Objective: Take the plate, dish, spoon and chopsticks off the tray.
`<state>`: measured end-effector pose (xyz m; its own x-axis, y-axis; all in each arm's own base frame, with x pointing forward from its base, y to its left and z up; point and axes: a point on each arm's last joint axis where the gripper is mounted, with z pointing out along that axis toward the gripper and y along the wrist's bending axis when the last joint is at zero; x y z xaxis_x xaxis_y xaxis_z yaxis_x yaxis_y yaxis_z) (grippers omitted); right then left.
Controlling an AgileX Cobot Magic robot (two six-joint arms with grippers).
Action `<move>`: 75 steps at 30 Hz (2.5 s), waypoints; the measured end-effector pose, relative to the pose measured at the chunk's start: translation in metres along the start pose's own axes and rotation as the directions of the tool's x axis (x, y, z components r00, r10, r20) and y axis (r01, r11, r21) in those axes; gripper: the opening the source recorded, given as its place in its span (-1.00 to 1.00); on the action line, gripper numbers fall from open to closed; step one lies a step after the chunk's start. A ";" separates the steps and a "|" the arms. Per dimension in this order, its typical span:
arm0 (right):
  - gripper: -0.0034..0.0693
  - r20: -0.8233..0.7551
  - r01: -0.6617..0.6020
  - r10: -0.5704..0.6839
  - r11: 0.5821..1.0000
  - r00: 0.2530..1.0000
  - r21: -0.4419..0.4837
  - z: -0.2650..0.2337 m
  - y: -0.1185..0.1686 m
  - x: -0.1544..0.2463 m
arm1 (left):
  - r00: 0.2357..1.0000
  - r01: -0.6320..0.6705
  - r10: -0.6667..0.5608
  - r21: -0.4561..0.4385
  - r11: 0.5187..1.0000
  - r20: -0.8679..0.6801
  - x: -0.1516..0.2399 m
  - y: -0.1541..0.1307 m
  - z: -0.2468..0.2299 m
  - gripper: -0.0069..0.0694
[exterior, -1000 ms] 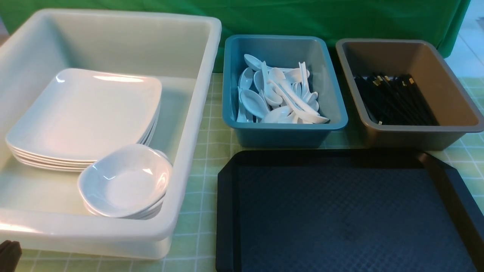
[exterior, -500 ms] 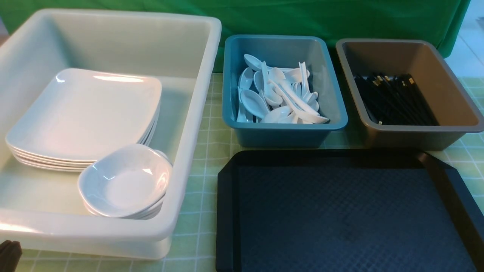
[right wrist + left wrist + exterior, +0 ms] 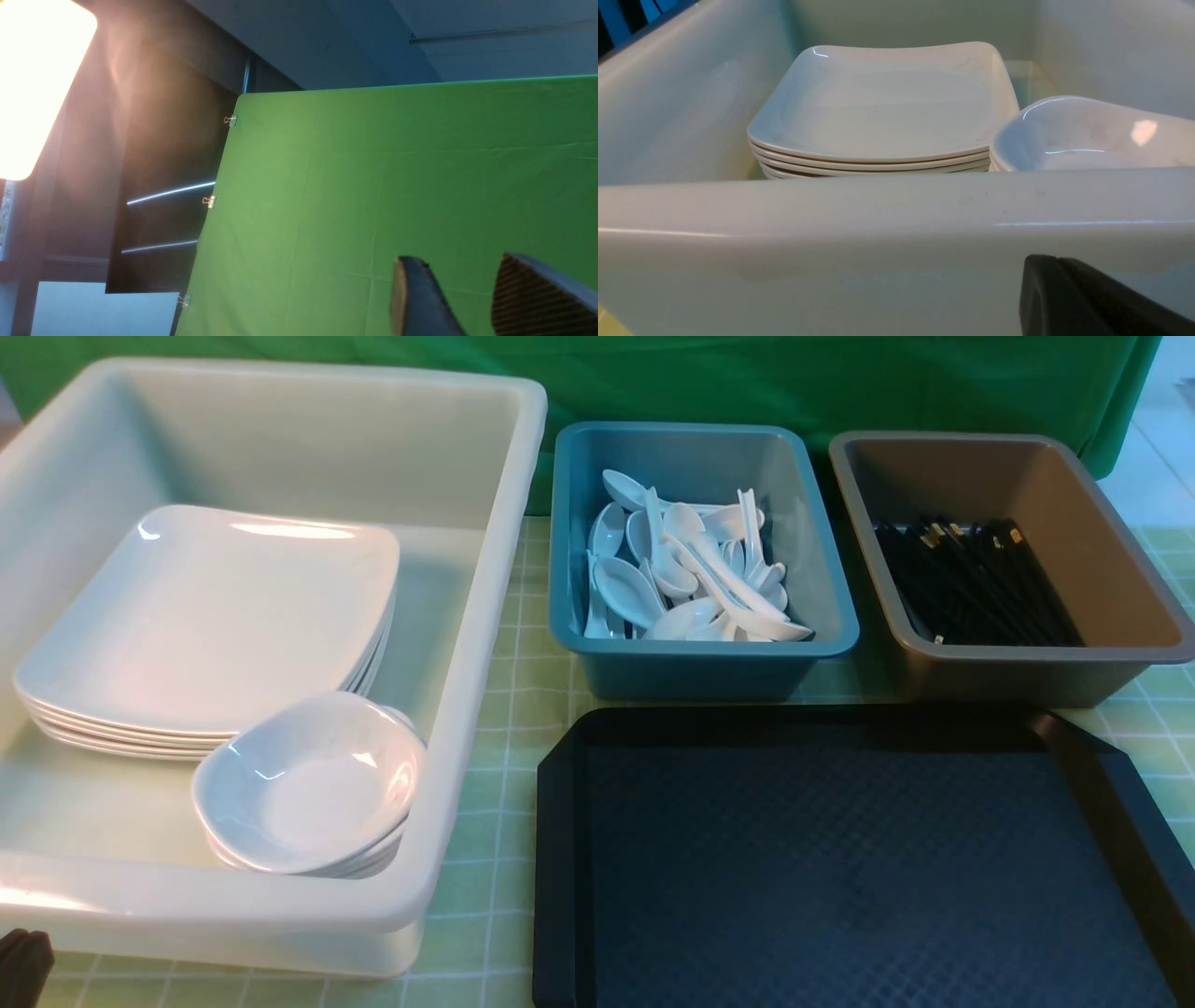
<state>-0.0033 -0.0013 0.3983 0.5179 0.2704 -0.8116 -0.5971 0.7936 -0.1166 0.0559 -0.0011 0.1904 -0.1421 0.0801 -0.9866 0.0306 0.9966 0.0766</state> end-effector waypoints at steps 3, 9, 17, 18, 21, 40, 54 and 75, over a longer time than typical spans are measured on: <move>-0.24 0.000 0.000 0.000 1.000 1.000 0.000 0.000 0.000 0.000 | 1.000 0.000 0.000 0.000 1.000 0.000 0.000 0.000 0.000 -0.87; -0.24 -0.015 -0.017 0.017 1.000 1.000 0.004 0.000 0.000 0.001 | 1.000 0.000 0.000 0.000 1.000 0.000 0.000 0.000 0.000 -0.87; -0.24 -0.177 -0.001 0.001 1.000 0.984 0.003 -0.001 0.000 0.016 | 1.000 -0.001 0.001 0.000 1.000 0.000 0.000 0.000 0.000 -0.87; -0.24 -0.199 -0.002 0.003 1.000 0.980 0.002 -0.002 0.000 0.018 | 1.000 -0.001 0.001 0.000 1.000 0.000 0.000 0.000 0.000 -0.87; -0.24 -0.248 0.011 -0.011 1.000 0.969 0.001 -0.004 0.001 0.027 | 1.000 -0.001 0.001 0.000 1.000 0.001 0.000 0.000 0.000 -0.87; -0.24 -0.734 0.403 0.118 0.772 0.669 0.491 -0.086 -0.013 0.200 | 1.000 -0.007 0.007 -0.002 1.000 0.003 0.000 0.000 0.000 -0.86; -0.24 -0.735 0.405 0.116 0.772 0.668 0.490 -0.086 -0.013 0.200 | 1.000 -0.012 0.012 -0.003 1.000 0.005 0.000 0.000 0.000 -0.85; -0.24 -0.736 0.406 0.116 0.772 0.667 0.490 -0.086 -0.013 0.200 | 1.000 -0.010 0.010 -0.003 1.000 0.005 0.000 0.000 0.000 -0.84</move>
<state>0.0555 -0.0049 0.1885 -0.1741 -0.1284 -0.9763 0.0494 0.9891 -0.1389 0.0559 -0.0009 0.1907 -0.1373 0.0902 -0.9864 0.0290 0.9958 0.0870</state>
